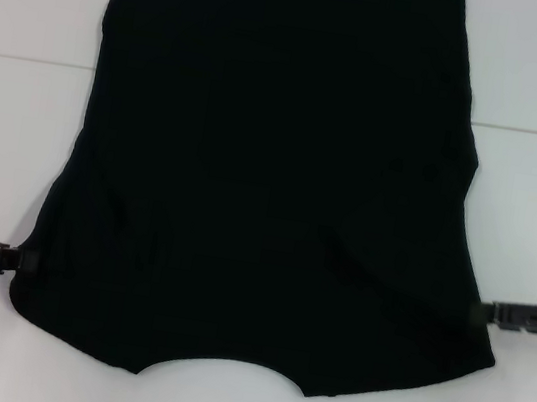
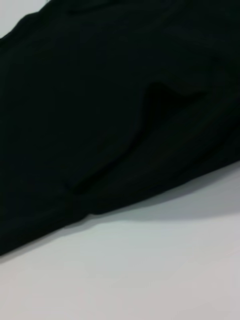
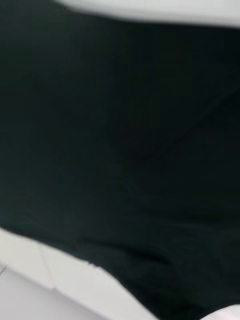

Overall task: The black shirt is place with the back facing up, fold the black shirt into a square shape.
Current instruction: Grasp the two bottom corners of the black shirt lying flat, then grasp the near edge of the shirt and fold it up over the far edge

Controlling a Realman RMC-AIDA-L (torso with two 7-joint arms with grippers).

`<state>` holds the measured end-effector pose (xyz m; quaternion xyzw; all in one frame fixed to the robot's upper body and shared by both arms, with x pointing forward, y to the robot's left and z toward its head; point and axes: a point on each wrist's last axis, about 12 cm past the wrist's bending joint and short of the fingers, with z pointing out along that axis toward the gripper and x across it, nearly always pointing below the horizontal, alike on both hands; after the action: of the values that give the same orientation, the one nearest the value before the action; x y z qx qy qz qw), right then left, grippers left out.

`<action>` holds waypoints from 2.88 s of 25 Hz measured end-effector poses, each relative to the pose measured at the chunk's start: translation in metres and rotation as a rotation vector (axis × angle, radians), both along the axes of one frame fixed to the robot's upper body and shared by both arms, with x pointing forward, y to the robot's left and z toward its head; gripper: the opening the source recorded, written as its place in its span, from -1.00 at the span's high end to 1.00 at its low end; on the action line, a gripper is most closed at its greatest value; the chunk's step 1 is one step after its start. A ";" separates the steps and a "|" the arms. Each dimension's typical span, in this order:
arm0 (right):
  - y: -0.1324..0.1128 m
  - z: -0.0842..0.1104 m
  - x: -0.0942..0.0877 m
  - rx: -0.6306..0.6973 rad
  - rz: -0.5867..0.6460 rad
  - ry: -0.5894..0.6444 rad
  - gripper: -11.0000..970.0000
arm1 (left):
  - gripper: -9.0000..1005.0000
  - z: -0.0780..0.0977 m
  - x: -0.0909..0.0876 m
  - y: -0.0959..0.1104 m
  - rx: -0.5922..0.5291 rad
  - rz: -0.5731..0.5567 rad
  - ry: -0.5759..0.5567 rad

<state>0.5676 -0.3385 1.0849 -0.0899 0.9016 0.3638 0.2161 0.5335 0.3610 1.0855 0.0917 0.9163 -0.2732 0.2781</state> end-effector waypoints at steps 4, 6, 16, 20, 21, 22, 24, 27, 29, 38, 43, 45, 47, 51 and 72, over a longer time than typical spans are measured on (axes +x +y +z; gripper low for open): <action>-0.003 -0.004 -0.004 -0.025 0.004 0.031 -0.62 | 0.92 0.001 0.001 -0.001 -0.008 -0.002 -0.007; -0.001 -0.005 -0.004 -0.033 0.013 0.038 -0.62 | 0.92 0.001 0.001 -0.001 -0.010 -0.002 -0.009; 0.006 -0.008 -0.003 -0.053 0.035 0.050 -0.62 | 0.92 0.002 0.002 -0.002 -0.011 -0.005 -0.010; 0.010 -0.009 -0.003 -0.048 0.042 0.055 -0.61 | 0.92 0.001 0.002 -0.002 -0.012 -0.005 -0.009; 0.012 -0.009 -0.002 -0.046 0.046 0.057 -0.61 | 0.92 0.001 0.002 -0.003 -0.012 -0.005 -0.009; 0.014 -0.010 -0.002 -0.046 0.049 0.058 -0.61 | 0.92 0.001 0.002 -0.002 -0.012 -0.005 -0.009; 0.019 -0.010 -0.001 -0.046 0.058 0.060 -0.61 | 0.92 0.001 0.002 -0.003 -0.012 -0.005 -0.008; 0.027 -0.009 0.002 -0.047 0.077 0.059 -0.61 | 0.92 0.001 0.002 -0.002 -0.012 -0.005 -0.009; 0.033 -0.008 0.004 -0.045 0.090 0.056 -0.61 | 0.92 0.001 0.001 -0.002 -0.011 -0.006 -0.011; 0.042 -0.005 0.010 -0.041 0.109 0.044 -0.50 | 0.92 0.001 0.001 -0.002 -0.011 -0.006 -0.013; 0.042 -0.006 0.011 -0.053 0.097 0.035 -0.10 | 0.92 0.001 0.001 -0.002 -0.011 -0.006 -0.013; 0.041 -0.007 0.011 -0.056 0.091 0.035 0.04 | 0.92 0.001 0.001 -0.002 -0.010 -0.007 -0.013; 0.040 -0.008 0.010 -0.058 0.084 0.035 0.13 | 0.92 0.001 0.001 -0.002 -0.010 -0.008 -0.013; 0.038 -0.010 0.010 -0.063 0.074 0.035 0.32 | 0.92 0.002 0.002 -0.003 -0.009 -0.010 -0.015; -0.022 -0.010 -0.038 0.038 0.023 -0.014 0.87 | 0.91 0.009 -0.035 0.011 -0.152 -0.070 0.046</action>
<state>0.5292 -0.3601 1.0752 -0.0988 0.8919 0.3826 0.2200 0.4988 0.3719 1.0947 0.0961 0.8953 -0.3535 0.2536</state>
